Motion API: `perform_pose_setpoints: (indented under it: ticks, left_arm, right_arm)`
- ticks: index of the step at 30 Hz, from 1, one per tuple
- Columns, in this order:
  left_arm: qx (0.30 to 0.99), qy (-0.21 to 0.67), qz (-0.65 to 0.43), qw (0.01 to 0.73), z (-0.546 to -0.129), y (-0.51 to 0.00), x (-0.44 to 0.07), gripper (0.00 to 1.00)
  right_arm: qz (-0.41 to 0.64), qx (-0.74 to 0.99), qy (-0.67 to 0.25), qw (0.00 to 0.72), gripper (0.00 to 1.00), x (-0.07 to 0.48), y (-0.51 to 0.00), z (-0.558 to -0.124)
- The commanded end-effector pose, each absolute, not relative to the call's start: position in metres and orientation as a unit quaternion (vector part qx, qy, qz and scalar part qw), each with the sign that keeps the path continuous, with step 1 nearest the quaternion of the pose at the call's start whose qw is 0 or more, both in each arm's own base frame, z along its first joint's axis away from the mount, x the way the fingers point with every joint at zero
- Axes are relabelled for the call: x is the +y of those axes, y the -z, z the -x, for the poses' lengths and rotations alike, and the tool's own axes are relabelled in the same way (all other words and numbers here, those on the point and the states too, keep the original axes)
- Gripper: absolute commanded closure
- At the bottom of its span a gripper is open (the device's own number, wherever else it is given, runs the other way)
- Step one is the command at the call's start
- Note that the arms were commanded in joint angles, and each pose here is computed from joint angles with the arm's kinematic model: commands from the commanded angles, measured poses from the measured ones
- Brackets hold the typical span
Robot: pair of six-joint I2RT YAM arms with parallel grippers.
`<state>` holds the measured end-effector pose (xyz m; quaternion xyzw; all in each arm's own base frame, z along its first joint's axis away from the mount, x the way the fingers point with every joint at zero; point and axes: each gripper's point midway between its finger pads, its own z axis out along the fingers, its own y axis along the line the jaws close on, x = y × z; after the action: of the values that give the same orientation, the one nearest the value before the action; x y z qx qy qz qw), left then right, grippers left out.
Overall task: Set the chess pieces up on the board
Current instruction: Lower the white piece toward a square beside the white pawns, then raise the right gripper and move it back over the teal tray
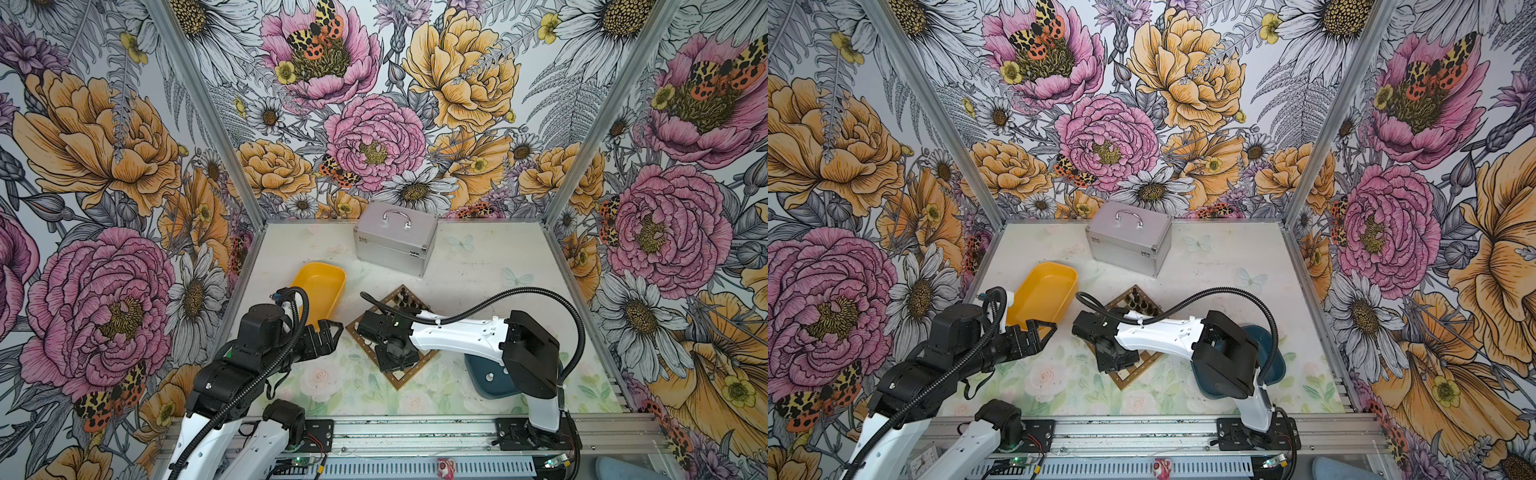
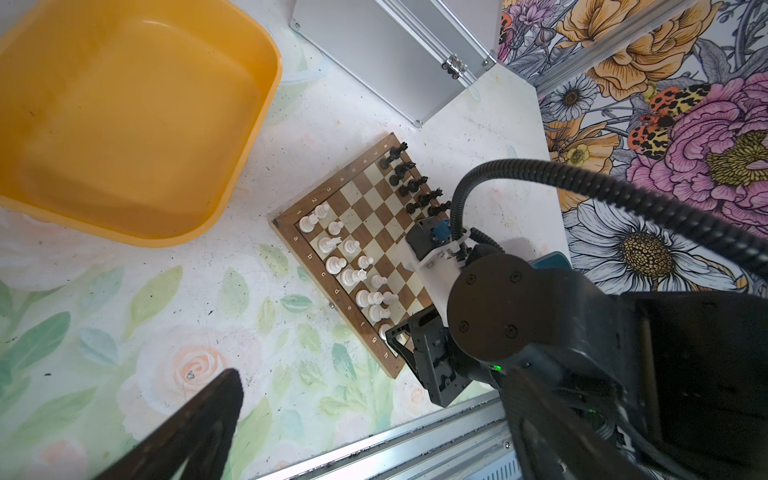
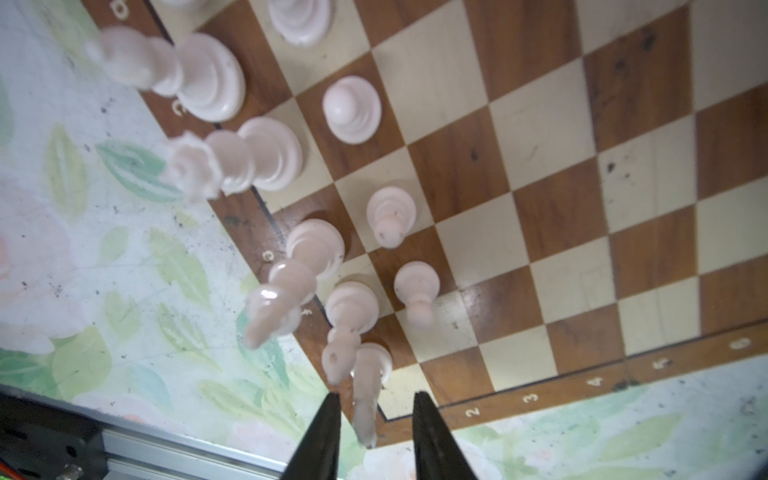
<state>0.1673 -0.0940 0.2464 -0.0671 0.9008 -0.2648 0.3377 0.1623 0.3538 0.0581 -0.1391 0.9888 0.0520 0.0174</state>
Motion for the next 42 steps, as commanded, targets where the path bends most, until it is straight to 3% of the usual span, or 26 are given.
perform_pose_setpoints:
  ticks: [1, 10, 16, 25, 33, 42]
  left_arm:
    - [0.896, 0.265, 0.067, 0.35, -0.17, -0.257, -0.093, 0.01]
    - [0.895, 0.263, 0.063, 0.354, -0.186, -0.264, -0.097, 0.01]
    - [0.889, 0.287, 0.064, 0.351, -0.204, -0.268, -0.111, 0.01]
    - [0.889, 0.305, -0.005, 0.341, -0.228, -0.267, -0.176, 0.01]
    - [0.886, 0.329, -0.092, 0.313, -0.23, -0.256, -0.258, 0.01]
    - [0.888, 0.327, -0.108, 0.306, -0.237, -0.256, -0.28, 0.01]
  right_arm:
    - [0.129, 0.988, -0.071, 0.051, 0.6, 0.348, -0.083, -0.172]
    - [0.093, 0.985, -0.098, 0.106, 0.54, 0.316, -0.13, -0.19]
    - [0.02, 0.989, -0.053, 0.14, 0.56, 0.236, -0.148, -0.195]
    - [-0.1, 0.986, -0.015, 0.134, 0.59, 0.127, -0.128, -0.158]
    - [-0.134, 0.986, 0.012, 0.101, 0.61, 0.1, -0.094, -0.132]
    - [-0.154, 0.985, 0.002, 0.083, 0.66, 0.092, -0.063, -0.122]
